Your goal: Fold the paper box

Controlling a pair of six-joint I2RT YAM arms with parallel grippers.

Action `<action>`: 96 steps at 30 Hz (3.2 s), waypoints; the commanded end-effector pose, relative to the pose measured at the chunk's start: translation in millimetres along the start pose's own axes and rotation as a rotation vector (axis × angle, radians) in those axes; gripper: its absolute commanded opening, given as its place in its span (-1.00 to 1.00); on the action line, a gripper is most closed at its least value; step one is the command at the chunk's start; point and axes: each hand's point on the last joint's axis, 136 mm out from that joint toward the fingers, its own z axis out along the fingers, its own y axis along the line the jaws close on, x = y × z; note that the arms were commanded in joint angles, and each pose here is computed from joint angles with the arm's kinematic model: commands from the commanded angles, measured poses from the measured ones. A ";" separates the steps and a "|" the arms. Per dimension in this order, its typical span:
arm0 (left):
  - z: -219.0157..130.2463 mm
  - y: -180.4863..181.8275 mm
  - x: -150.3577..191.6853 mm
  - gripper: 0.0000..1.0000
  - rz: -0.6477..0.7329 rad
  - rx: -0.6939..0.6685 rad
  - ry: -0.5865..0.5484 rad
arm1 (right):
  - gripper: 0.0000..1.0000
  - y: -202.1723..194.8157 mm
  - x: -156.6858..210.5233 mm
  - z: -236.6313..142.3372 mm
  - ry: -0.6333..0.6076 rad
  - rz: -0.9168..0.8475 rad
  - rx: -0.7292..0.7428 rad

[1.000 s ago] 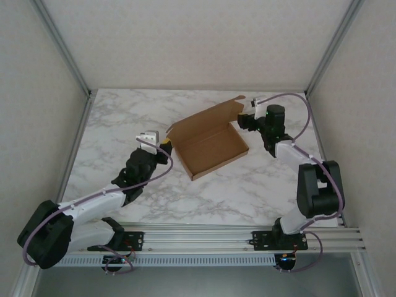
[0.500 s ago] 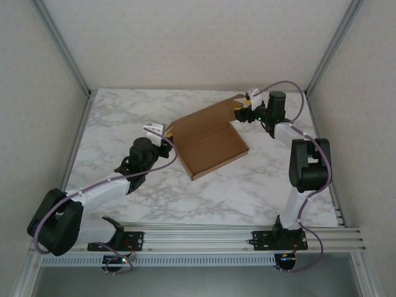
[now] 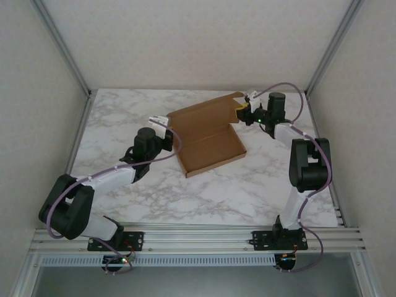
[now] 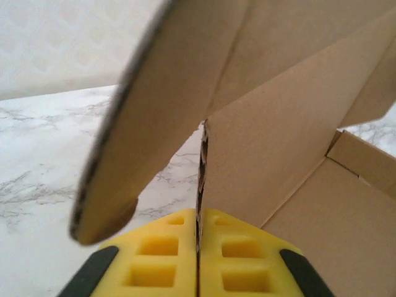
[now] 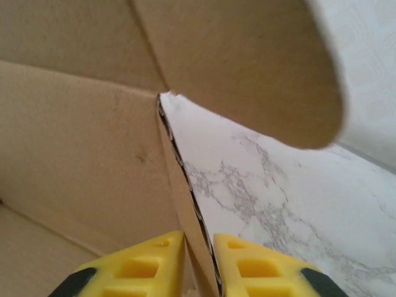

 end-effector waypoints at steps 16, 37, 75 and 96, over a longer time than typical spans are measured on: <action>42.7 33.9 -26.9 -1.00 -0.242 -0.151 -0.146 | -1.00 81.4 -28.1 -6.1 -0.059 0.070 0.391; -10.9 9.4 4.0 -1.00 -0.320 -0.168 -0.347 | -1.00 84.6 8.8 -47.3 -0.269 0.469 0.632; -17.5 1.9 74.5 -1.00 -0.221 -0.194 -0.268 | -1.00 105.1 114.8 -16.0 -0.028 0.483 0.594; -23.0 13.4 99.0 -1.00 -0.104 -0.271 -0.196 | -0.66 101.2 102.2 -39.0 -0.040 0.523 0.588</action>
